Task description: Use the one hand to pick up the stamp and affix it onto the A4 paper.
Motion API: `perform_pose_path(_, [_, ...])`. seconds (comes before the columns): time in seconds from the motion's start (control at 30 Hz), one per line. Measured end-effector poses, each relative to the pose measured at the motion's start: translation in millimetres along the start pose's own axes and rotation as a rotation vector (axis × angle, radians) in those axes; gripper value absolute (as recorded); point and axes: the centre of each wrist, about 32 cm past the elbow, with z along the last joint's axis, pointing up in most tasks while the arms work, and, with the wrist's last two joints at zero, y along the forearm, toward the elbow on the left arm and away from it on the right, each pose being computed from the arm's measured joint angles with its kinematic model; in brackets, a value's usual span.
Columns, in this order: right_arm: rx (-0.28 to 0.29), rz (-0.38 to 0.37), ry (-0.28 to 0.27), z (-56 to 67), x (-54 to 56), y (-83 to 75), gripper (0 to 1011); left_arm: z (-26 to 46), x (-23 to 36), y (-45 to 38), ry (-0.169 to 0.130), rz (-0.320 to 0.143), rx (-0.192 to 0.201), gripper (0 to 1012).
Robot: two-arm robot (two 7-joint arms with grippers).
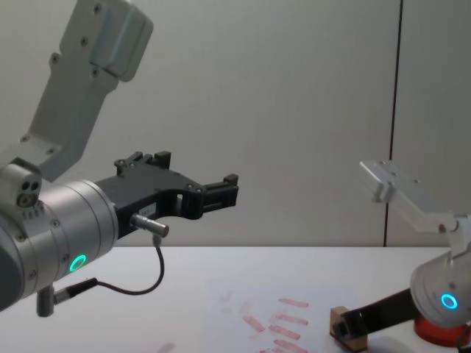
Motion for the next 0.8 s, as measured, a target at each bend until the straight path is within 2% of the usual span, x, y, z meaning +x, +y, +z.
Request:
perform_pose_path(0.47, [0.03,0.002,0.015,-10.3,-2.0,-1.5,218,0.0,0.0,0.0,0.0,0.0,0.0,1002])
perform_pose_path(0.67, [0.05,0.002,0.016,-9.2,-1.4,-5.1,218,0.0,0.0,0.0,0.0,0.0,0.0,1002])
perform_pose_path(0.8, [0.072,0.004,0.012,-3.9,-0.6,-10.0,218,0.0,0.0,0.0,0.0,0.0,0.0,1002])
